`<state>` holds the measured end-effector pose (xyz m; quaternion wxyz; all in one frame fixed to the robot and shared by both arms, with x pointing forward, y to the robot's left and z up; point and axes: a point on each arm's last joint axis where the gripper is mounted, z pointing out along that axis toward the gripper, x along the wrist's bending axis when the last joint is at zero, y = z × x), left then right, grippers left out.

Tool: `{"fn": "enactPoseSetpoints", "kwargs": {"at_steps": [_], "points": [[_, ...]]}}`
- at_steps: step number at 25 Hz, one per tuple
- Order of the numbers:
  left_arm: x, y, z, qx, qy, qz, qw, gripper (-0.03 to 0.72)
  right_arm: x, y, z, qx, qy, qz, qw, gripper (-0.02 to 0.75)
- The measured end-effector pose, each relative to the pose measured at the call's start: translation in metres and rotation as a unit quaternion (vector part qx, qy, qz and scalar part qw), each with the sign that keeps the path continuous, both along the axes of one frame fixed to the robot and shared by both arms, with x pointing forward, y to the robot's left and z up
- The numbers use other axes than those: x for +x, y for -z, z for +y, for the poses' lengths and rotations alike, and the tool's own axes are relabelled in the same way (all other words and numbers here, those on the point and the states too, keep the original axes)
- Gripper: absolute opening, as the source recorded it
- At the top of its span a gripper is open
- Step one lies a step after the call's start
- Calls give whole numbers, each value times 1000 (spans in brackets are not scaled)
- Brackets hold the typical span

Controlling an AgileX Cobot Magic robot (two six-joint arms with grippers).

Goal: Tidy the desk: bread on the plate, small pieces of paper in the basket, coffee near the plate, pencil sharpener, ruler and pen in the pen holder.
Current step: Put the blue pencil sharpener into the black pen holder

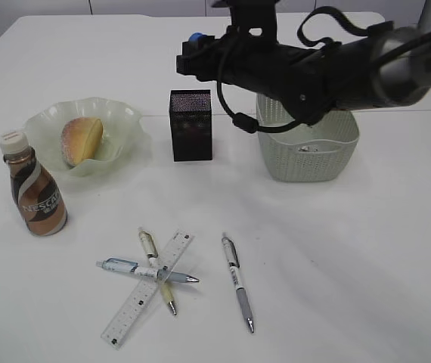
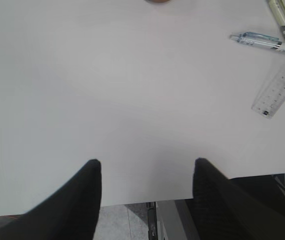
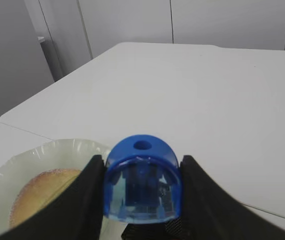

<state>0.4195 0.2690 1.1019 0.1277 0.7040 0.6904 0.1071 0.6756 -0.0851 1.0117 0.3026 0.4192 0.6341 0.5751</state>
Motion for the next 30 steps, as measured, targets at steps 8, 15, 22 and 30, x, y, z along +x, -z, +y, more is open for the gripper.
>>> {"fn": "enactPoseSetpoints", "kwargs": {"at_steps": [8, 15, 22, 30], "points": [[0, 0, 0, -1, 0, 0, 1000, 424, 35, 17, 14, -26, 6, 19, 999, 294], [0, 0, 0, -1, 0, 0, 1000, 423, 50, 36, 14, -38, 11, 28, 999, 294], [0, 0, 0, -1, 0, 0, 1000, 424, 58, 43, 14, -39, 14, 27, 999, 294], [0, 0, 0, -1, 0, 0, 1000, 423, 65, 62, 17, -47, 15, 40, 998, 294]]}}
